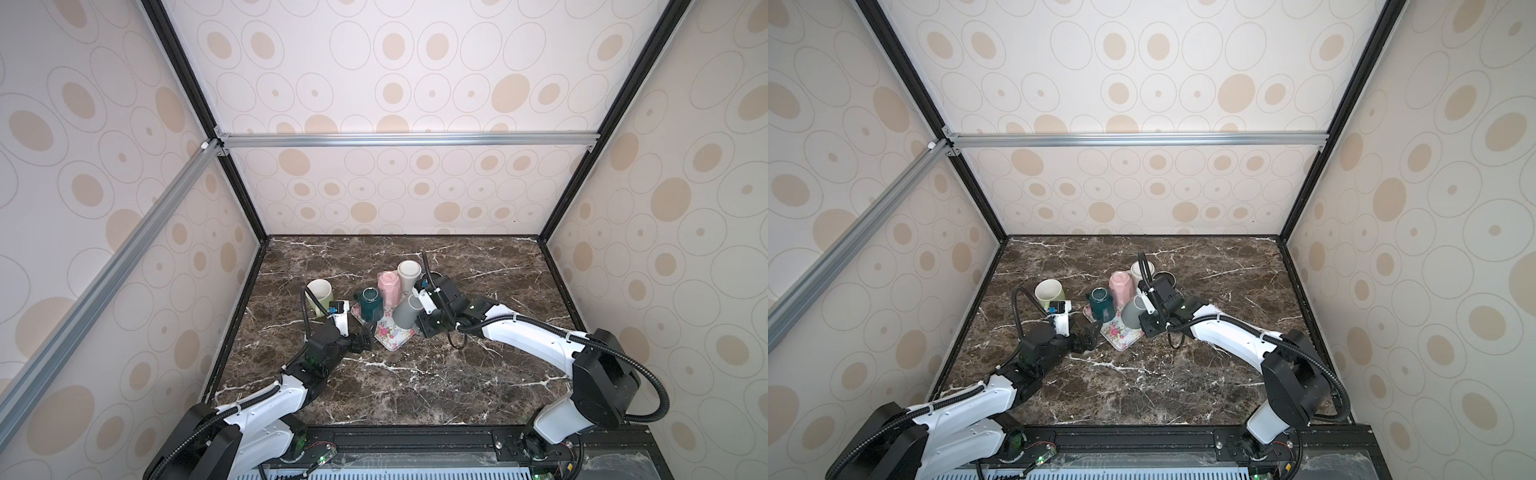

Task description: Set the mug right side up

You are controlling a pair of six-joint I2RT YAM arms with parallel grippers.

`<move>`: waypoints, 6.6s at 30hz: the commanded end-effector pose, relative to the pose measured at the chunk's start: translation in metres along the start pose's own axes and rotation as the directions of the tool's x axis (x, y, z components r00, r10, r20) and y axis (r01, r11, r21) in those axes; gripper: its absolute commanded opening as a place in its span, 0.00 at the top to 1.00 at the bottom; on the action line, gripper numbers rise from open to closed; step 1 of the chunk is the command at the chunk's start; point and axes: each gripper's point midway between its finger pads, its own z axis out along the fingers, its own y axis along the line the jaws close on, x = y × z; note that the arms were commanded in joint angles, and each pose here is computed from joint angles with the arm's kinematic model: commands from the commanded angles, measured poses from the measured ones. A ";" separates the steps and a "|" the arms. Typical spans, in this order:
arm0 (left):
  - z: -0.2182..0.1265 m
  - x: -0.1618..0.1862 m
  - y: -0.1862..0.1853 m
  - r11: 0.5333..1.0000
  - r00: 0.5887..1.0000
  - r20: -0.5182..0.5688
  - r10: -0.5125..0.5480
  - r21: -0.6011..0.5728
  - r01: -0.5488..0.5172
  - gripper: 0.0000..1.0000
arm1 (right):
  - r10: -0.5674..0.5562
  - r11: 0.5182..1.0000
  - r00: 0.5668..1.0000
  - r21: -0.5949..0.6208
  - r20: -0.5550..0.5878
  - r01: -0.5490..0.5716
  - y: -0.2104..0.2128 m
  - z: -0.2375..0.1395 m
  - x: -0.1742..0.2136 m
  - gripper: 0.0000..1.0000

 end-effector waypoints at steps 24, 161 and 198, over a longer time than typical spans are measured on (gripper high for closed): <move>-0.009 -0.037 -0.054 0.965 0.988 0.007 -0.153 0.217 0.148 0.02 | 0.026 0.999 0.979 -0.035 0.204 -0.020 0.000 -0.043 -0.036 1.00; -0.007 -0.080 -0.233 0.575 0.947 -0.068 -0.313 0.780 0.246 0.55 | 0.405 0.808 0.865 -0.559 0.297 -0.187 0.020 -0.113 -0.032 1.00; -0.024 -0.088 -0.232 0.592 0.965 0.021 -0.261 0.793 0.143 1.00 | 0.400 0.773 0.891 -0.602 0.216 -0.201 0.024 -0.100 -0.020 1.00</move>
